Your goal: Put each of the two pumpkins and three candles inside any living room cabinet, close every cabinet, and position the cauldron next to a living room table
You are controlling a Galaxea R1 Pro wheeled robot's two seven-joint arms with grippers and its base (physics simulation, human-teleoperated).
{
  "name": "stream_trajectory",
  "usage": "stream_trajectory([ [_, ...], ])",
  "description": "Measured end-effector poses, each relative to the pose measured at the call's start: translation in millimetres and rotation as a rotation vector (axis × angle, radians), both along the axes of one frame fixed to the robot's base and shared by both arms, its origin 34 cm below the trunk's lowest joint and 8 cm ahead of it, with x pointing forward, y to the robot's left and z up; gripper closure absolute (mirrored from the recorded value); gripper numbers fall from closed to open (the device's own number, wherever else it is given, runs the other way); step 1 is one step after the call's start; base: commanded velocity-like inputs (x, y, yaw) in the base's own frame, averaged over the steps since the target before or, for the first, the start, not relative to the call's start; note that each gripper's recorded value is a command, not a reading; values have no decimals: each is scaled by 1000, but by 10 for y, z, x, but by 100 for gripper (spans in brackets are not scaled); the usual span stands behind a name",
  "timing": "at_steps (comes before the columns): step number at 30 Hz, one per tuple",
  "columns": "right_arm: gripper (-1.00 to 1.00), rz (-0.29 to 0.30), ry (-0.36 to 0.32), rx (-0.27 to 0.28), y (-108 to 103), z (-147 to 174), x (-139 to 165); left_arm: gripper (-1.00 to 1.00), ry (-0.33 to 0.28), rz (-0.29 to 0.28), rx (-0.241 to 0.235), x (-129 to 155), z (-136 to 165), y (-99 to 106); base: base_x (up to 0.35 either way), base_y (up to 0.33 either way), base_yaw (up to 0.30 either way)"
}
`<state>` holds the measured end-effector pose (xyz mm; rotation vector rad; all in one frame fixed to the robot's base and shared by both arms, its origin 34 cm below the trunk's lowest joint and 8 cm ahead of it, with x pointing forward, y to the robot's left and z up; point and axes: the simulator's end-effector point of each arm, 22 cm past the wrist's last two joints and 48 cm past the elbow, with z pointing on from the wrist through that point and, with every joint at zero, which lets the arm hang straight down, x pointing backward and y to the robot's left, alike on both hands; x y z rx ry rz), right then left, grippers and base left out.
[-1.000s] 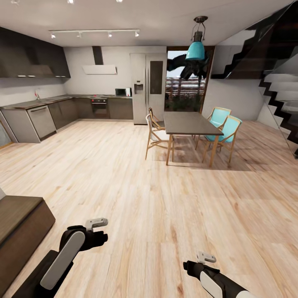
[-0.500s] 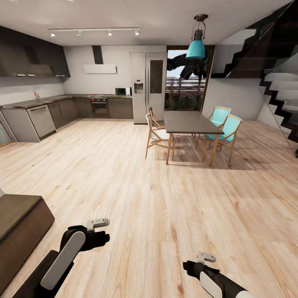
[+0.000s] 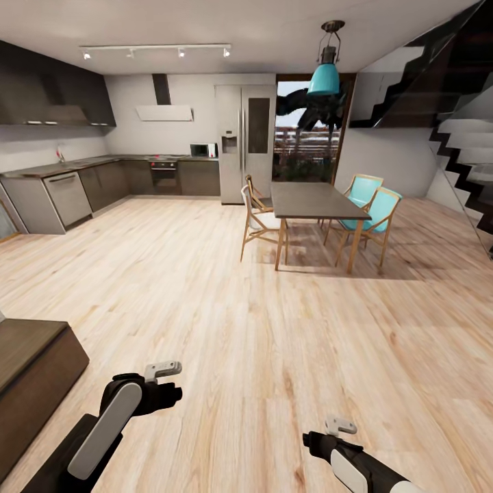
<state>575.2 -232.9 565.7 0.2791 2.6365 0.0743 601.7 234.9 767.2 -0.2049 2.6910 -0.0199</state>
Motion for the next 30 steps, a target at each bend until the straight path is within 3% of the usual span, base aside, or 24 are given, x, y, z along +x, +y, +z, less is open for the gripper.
stream_trajectory([
  [30, -100, -25, -39, 3, -32, -460, 59, -100, 0, -7, -25, -20, -497, -139, 0, 0, 0],
])
